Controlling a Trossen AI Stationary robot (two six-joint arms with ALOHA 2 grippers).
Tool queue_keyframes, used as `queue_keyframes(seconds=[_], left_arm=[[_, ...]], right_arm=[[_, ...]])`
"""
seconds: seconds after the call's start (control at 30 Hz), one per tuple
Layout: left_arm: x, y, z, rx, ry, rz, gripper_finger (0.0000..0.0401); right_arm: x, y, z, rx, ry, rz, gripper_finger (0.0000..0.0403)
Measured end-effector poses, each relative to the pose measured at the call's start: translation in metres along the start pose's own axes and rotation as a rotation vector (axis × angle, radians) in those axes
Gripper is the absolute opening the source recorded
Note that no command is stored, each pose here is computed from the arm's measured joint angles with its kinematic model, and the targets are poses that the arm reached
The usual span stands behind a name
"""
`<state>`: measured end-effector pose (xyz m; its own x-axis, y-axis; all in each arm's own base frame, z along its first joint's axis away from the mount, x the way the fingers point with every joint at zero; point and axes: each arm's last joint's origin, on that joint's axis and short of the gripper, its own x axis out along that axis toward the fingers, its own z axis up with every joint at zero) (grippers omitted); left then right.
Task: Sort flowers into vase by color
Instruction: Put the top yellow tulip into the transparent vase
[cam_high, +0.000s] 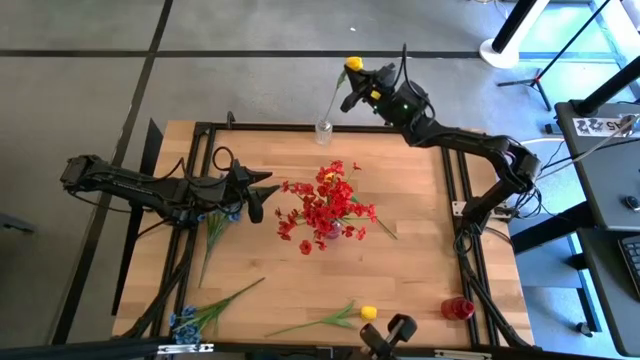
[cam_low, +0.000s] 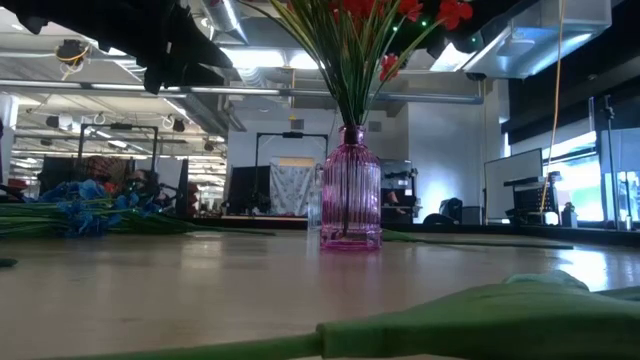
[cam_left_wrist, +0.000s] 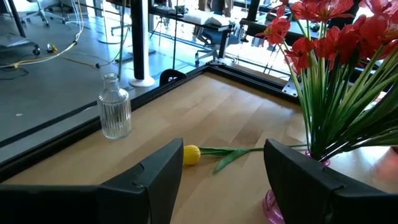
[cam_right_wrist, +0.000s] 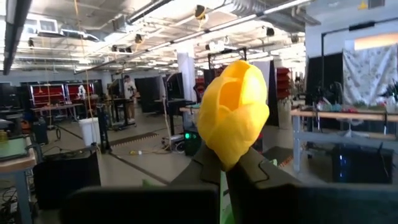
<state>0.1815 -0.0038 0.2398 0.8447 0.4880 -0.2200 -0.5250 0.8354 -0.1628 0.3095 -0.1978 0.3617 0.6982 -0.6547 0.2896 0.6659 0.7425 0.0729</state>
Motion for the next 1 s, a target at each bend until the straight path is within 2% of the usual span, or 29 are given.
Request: queue_keyframes(seconds=[0.23,0.77,1.0], left_arm=[[0.000,0.000,0.000,-0.002,0.000,0.000,0.0218],[0.000,0.000,0.000,-0.003,0.000,0.000,0.0218],[0.000,0.000,0.000,-0.002,0.000,0.000,0.0218]], right_arm=[[0.000,0.001,0.004,-0.018,-0.036,-0.017,0.0005],[0.000,0.001,-0.003,-0.028,0.026,-0.014,0.0005],[-0.001,0.002,-0.018,-0.053,0.171,0.028,0.0006]])
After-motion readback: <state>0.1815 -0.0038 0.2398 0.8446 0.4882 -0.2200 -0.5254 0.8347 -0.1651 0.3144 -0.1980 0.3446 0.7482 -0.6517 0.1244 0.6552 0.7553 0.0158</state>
